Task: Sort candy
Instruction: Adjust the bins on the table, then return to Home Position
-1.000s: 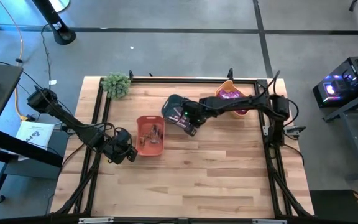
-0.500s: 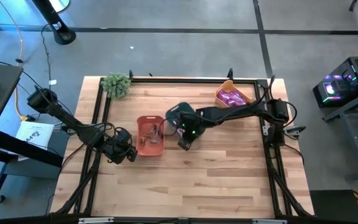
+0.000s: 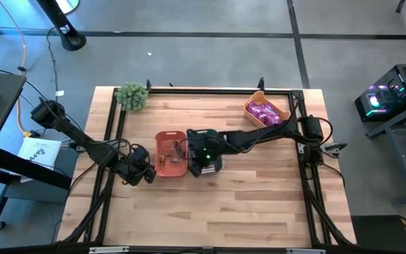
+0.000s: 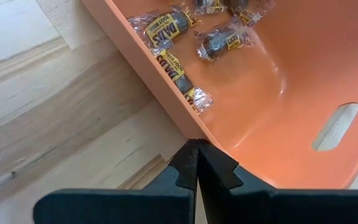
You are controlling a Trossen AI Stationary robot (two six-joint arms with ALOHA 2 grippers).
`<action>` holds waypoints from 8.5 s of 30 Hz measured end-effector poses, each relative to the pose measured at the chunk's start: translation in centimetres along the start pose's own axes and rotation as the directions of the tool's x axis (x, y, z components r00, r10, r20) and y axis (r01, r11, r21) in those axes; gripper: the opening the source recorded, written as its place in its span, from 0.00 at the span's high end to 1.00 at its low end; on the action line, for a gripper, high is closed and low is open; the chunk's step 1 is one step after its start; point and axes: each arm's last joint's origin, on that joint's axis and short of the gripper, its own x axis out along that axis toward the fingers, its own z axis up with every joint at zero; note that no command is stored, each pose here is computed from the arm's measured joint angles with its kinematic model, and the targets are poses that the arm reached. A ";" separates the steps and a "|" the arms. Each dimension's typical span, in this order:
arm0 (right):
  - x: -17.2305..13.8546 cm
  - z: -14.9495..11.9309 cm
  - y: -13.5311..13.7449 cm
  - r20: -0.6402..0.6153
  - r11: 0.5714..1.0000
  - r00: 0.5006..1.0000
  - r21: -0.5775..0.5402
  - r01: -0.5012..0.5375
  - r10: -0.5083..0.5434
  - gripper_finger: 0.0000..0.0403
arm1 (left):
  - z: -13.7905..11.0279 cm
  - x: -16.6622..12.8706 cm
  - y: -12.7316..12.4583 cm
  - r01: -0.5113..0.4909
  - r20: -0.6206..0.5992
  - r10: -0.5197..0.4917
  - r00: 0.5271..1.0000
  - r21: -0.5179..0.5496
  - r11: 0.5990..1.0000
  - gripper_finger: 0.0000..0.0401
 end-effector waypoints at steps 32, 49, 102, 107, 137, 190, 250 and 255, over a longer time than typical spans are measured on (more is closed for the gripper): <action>-5.8 -5.9 -5.4 -0.210 0.885 0.882 0.117 0.452 -0.422 1.00 | 0.7 0.4 0.2 -0.025 0.025 0.025 0.999 0.004 1.000 1.00; -8.7 -5.6 -5.4 -0.156 0.857 0.866 0.144 0.495 -0.475 1.00 | 1.4 0.7 0.3 -0.041 -0.012 0.041 0.999 -0.013 0.999 1.00; -7.8 -8.4 -7.2 -0.133 0.846 0.970 0.474 0.243 -0.204 1.00 | 1.4 0.7 0.1 -0.019 -0.001 0.019 1.000 -0.031 0.999 1.00; -6.4 -9.9 -5.9 -0.207 0.880 0.970 0.427 0.207 -0.128 1.00 | 1.4 0.7 0.1 -0.018 -0.001 0.018 1.000 -0.027 0.999 1.00; -15.6 -4.5 -6.8 0.228 0.967 0.951 0.193 0.166 -0.209 1.00 | 6.4 -4.9 -4.4 0.495 0.301 -0.589 0.750 0.336 0.801 1.00; -25.3 -13.1 -6.6 0.717 0.975 0.691 -0.205 0.079 0.095 1.00 | 7.5 -0.5 3.6 0.570 0.392 -0.750 0.533 0.489 0.660 1.00; -22.6 -20.7 -14.5 0.692 0.876 0.641 -0.479 0.063 0.332 1.00 | 5.7 -3.0 6.9 0.533 0.408 -0.704 0.581 0.462 0.708 1.00; -22.3 -20.9 -14.8 0.676 0.881 0.670 -0.468 0.071 0.305 1.00 | 5.7 -3.0 6.9 0.534 0.408 -0.704 0.582 0.462 0.709 1.00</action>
